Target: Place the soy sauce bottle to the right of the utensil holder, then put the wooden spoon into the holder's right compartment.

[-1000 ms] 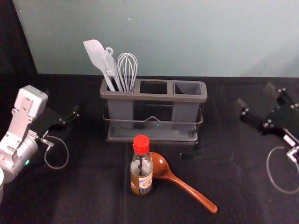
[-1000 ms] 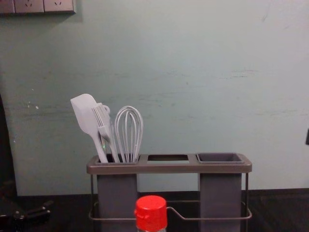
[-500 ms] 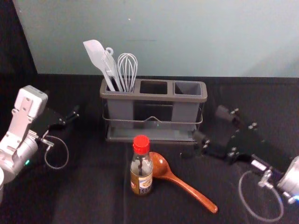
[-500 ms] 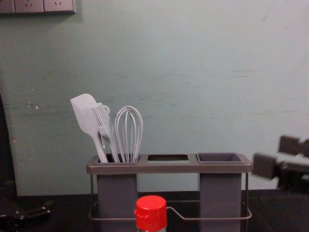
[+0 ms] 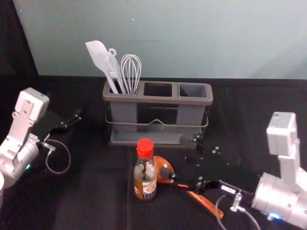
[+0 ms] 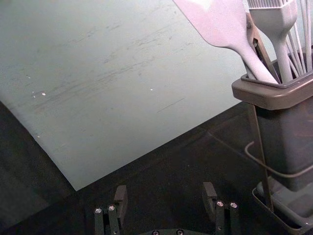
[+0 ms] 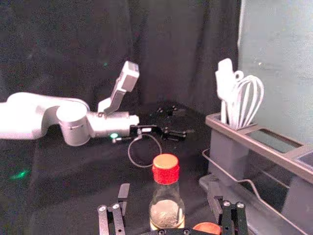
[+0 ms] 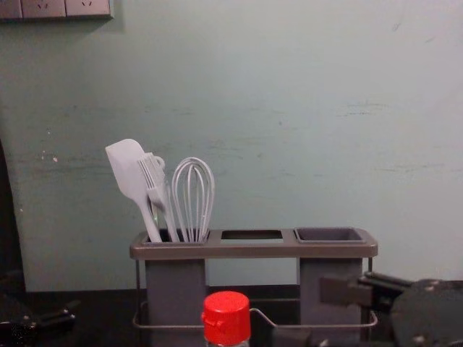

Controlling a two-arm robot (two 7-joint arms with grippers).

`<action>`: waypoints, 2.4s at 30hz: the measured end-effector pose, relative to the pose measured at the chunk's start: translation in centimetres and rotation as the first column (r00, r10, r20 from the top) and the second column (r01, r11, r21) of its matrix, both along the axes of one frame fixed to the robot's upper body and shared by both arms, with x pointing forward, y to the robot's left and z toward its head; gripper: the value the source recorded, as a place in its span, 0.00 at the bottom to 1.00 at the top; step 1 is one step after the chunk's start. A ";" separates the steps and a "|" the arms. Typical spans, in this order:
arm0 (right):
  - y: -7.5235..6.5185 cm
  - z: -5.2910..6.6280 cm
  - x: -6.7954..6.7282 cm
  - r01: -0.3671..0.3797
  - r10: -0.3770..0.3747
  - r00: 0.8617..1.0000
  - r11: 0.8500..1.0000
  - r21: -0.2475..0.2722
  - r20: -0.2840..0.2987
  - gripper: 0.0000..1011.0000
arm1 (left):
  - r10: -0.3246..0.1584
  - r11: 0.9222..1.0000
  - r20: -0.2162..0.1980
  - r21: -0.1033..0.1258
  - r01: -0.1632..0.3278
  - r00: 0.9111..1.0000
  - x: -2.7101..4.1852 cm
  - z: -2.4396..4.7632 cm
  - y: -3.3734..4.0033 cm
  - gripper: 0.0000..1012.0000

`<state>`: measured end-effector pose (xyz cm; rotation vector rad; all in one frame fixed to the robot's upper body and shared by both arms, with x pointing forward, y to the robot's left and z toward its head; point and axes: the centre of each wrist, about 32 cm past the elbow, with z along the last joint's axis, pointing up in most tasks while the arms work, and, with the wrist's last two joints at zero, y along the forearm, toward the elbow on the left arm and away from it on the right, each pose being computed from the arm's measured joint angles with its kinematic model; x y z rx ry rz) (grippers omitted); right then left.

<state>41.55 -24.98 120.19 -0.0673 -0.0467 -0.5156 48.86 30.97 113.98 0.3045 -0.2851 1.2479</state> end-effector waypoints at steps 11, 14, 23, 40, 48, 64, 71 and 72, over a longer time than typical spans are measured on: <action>1.9 -0.1 1.5 -0.025 0.023 0.999 0.999 -0.048 -0.026 0.99 | 0.000 1.000 0.000 0.000 0.000 1.000 0.00 0.00 0.00 0.99; 2.4 0.0 1.9 -0.025 0.024 0.999 0.998 -0.054 -0.023 0.99 | 0.000 1.000 0.000 0.000 0.000 1.000 0.00 0.00 0.00 0.99; 3.7 -0.1 2.9 -0.027 0.026 0.999 0.998 -0.055 -0.020 0.99 | 0.000 1.000 0.000 0.000 0.000 1.000 0.00 0.00 0.00 0.99; 4.9 -0.4 3.5 -0.018 0.019 1.000 0.998 -0.068 0.004 0.99 | 0.000 1.000 0.000 0.000 0.000 1.000 0.00 0.00 0.00 0.99; 4.8 -0.4 3.5 -0.020 0.020 1.000 0.998 -0.066 0.002 0.86 | 0.000 1.000 0.000 0.000 0.000 1.000 0.00 0.00 0.00 0.99; 4.8 -0.3 3.5 -0.021 0.021 1.000 0.998 -0.064 -0.001 0.39 | 0.000 1.000 0.000 0.000 0.000 1.000 0.00 0.00 0.00 0.99; 4.7 -0.3 3.4 -0.022 0.022 1.000 0.998 -0.064 0.001 0.38 | 0.000 1.000 0.000 0.000 0.000 1.000 0.00 0.00 0.00 0.99; 4.7 -0.3 3.4 -0.024 0.025 1.000 0.998 -0.062 0.004 0.38 | 0.000 1.000 0.000 0.000 0.000 1.000 0.00 0.00 0.00 0.99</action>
